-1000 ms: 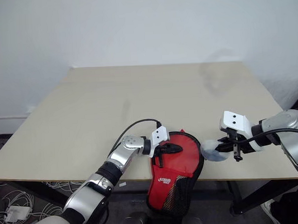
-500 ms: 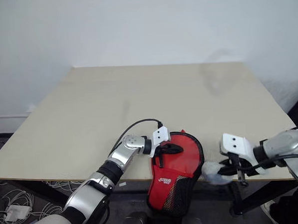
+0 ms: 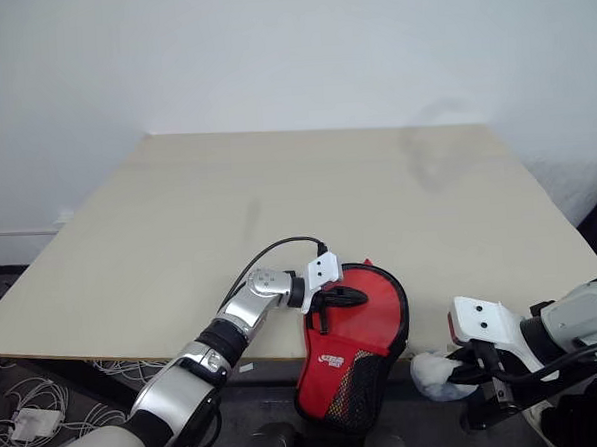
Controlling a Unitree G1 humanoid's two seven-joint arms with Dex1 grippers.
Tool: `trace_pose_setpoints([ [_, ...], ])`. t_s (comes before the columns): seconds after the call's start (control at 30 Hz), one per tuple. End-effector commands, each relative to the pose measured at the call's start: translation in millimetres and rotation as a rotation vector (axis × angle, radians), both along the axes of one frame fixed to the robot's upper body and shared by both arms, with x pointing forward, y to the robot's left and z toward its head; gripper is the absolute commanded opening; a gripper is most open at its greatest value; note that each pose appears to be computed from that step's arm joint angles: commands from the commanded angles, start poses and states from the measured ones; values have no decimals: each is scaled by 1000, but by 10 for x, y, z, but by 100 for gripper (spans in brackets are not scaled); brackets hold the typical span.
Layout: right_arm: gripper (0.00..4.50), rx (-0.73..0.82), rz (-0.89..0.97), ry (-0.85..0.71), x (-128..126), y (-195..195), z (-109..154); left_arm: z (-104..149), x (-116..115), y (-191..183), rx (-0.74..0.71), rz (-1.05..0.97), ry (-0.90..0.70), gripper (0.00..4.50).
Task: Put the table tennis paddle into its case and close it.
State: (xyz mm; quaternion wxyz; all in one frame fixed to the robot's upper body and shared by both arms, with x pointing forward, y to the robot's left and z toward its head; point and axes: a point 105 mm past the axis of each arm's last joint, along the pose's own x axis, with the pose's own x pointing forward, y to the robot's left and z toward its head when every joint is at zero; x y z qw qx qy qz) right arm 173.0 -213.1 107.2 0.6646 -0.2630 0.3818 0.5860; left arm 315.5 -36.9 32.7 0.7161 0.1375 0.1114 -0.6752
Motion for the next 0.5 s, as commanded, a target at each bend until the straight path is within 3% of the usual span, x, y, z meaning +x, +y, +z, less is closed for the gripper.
trace_pose_setpoints([
  [0.03,19,13,77,35,-124,63,72,-246,-32,131,86,25,57,0],
  [0.27,19,31,137,67,-298,157,38,-233,-14,125,83,29,55,0],
  [0.5,19,55,160,-14,-255,275,-39,-213,22,140,82,39,52,0],
])
